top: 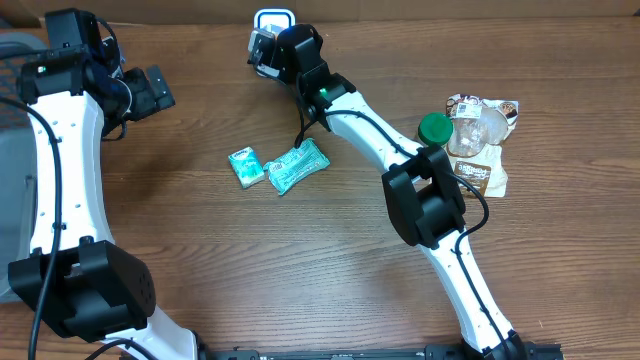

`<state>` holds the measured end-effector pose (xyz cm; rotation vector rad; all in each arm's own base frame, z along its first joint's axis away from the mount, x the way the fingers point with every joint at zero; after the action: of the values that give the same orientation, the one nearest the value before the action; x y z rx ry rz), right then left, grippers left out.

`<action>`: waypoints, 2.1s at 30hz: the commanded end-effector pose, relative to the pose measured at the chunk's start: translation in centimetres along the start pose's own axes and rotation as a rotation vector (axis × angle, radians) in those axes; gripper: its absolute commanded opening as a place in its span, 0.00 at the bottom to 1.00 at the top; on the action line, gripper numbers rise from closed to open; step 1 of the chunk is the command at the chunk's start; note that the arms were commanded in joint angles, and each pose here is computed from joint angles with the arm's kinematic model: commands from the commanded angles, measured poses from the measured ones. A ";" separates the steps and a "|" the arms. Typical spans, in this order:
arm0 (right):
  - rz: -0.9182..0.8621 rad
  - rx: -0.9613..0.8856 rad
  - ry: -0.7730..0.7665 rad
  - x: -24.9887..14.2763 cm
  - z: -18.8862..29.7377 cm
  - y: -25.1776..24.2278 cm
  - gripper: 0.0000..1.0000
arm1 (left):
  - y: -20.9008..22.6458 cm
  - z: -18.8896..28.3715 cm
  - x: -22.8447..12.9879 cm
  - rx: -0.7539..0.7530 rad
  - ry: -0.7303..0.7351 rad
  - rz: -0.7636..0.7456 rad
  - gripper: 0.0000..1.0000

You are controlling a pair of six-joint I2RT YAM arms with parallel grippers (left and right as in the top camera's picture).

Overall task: Scan the item barcode
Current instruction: 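Hold the orange package in front of the scanner, then place the orange package beside the jar at right, release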

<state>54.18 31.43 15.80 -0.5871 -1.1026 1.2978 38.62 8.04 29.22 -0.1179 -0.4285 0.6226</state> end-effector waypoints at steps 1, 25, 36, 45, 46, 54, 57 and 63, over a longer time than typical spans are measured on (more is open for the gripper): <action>-0.321 -0.086 -0.083 0.7 3.9 -7.4 0.04 | 0.1 0.3 0.0 -0.004 -0.004 0.024 1.00; -1.260 0.631 0.730 -16.8 17.8 -8.2 0.04 | 0.1 0.3 0.0 -0.004 -0.005 0.024 1.00; -1.437 0.552 0.936 -28.0 20.1 -9.4 0.04 | 0.1 0.3 0.0 -0.004 -0.005 0.024 0.99; -1.519 0.661 1.042 -30.6 21.2 -6.7 0.25 | 0.1 0.3 0.0 -0.004 -0.005 0.024 1.00; -1.521 0.669 1.032 -30.4 21.1 -6.8 0.32 | 0.1 0.3 0.0 -0.004 -0.004 0.024 1.00; -1.517 0.702 0.987 -28.0 22.3 -9.1 0.51 | 0.1 0.3 0.0 -0.004 -0.005 0.024 1.00; -1.438 0.795 0.730 -23.8 21.7 -11.1 0.52 | 0.1 0.3 0.0 -0.004 -0.004 0.024 1.00; -1.281 0.824 0.532 -15.6 18.5 -9.7 0.62 | 0.1 0.3 0.0 -0.004 -0.004 0.024 1.00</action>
<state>43.92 5.21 26.70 0.3257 -0.2256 0.1751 38.61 8.04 29.19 -0.1178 -0.4277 0.6227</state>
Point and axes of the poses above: each gripper's point midway between its finger pads, its own z axis back along the fingers, its own y axis along the line the jaws close on, x = y × z, the point moved 10 cm from there along z, back along the fingers, and after that the axes turned 11 degrees about z, right-handed, at the moved point
